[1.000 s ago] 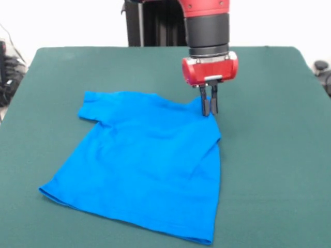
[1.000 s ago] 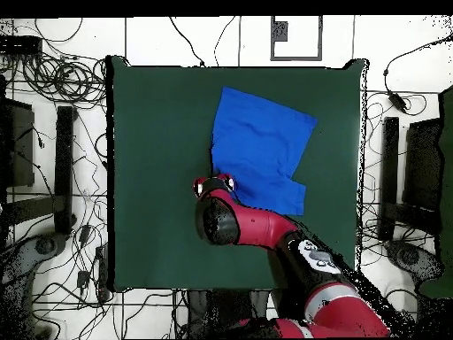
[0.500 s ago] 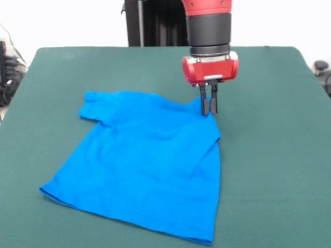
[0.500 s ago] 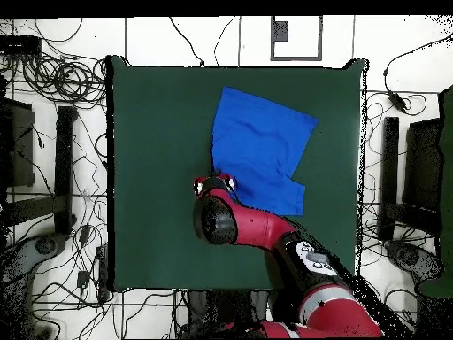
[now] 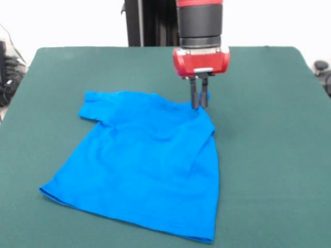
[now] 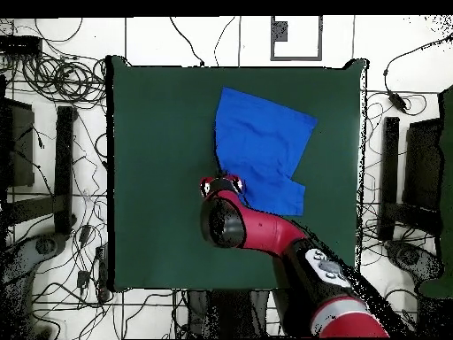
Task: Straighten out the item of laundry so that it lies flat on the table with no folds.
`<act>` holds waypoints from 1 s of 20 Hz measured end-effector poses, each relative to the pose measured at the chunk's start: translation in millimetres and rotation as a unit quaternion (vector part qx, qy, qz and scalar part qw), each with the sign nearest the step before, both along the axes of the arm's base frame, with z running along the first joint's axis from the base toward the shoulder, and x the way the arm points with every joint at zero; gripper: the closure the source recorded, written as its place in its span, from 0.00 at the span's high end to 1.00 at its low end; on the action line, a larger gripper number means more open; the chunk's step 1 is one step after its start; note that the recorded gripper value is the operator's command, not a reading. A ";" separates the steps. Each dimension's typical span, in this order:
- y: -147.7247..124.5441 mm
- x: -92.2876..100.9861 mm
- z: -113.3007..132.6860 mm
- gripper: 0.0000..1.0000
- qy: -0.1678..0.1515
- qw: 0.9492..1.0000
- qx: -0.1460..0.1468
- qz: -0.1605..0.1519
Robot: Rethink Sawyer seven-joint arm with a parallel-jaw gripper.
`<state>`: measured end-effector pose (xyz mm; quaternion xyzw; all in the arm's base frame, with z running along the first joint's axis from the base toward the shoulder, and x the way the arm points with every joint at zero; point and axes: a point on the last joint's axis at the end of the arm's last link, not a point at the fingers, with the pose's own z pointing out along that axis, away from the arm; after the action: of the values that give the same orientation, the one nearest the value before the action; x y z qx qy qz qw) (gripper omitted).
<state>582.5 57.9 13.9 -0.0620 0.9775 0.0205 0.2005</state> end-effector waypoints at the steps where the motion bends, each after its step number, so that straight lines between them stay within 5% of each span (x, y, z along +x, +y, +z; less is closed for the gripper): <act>1: -5.1 0.1 2.7 0.00 -0.001 1.000 -0.001 -0.004; 12: -96.9 3.1 34.4 0.00 -0.011 0.997 -0.008 -0.075; 20: -130.6 -9.7 21.3 0.00 -0.003 0.996 -0.005 -0.088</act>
<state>572.8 -72.7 35.2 0.0232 0.9787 -0.0021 0.2041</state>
